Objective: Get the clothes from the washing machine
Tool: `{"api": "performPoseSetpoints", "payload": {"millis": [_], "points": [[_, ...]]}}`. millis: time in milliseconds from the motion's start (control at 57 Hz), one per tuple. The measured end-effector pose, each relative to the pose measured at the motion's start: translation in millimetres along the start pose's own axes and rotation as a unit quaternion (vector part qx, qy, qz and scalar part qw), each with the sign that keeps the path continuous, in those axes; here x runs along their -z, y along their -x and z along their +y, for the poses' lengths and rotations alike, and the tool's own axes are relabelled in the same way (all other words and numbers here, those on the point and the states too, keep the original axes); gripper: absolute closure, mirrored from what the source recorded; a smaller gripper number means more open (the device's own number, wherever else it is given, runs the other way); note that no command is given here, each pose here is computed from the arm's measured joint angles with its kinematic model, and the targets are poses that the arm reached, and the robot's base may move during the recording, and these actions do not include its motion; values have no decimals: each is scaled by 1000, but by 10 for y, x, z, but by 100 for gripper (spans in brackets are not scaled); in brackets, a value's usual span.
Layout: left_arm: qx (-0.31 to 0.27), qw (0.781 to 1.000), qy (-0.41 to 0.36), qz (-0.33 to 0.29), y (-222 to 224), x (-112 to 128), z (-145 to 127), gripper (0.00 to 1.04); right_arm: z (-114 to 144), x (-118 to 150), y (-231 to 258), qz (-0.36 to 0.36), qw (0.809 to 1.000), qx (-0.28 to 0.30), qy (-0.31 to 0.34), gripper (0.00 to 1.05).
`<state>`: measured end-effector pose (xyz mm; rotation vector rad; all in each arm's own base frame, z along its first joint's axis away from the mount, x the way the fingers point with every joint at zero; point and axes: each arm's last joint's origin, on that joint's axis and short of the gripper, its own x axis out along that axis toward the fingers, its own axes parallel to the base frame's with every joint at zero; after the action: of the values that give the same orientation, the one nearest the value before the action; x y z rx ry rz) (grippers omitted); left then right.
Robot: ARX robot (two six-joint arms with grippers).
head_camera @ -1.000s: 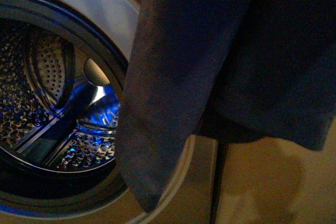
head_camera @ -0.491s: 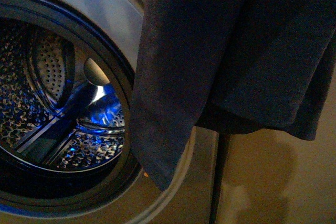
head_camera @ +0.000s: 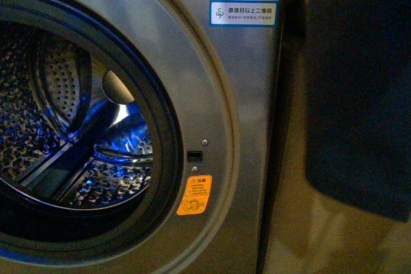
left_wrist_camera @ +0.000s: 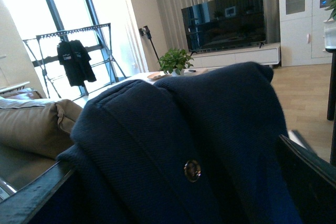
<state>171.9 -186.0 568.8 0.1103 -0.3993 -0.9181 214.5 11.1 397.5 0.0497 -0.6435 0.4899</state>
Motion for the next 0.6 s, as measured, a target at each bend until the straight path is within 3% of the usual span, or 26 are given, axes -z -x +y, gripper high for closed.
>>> {"api": "performPoseSetpoints", "payload": {"millis": [351, 491, 596], "points": [[-1, 1000, -1, -3, 10, -21, 3, 7, -706, -861, 344, -46, 992, 87, 83, 97], [-1, 1000, -1, -4, 12, -25, 4, 7, -942, -1092, 625, 6, 985, 133, 107, 97], [-1, 1000, -1, -4, 13, -26, 4, 7, -1098, -1090, 872, 79, 977, 172, 97, 97]]}}
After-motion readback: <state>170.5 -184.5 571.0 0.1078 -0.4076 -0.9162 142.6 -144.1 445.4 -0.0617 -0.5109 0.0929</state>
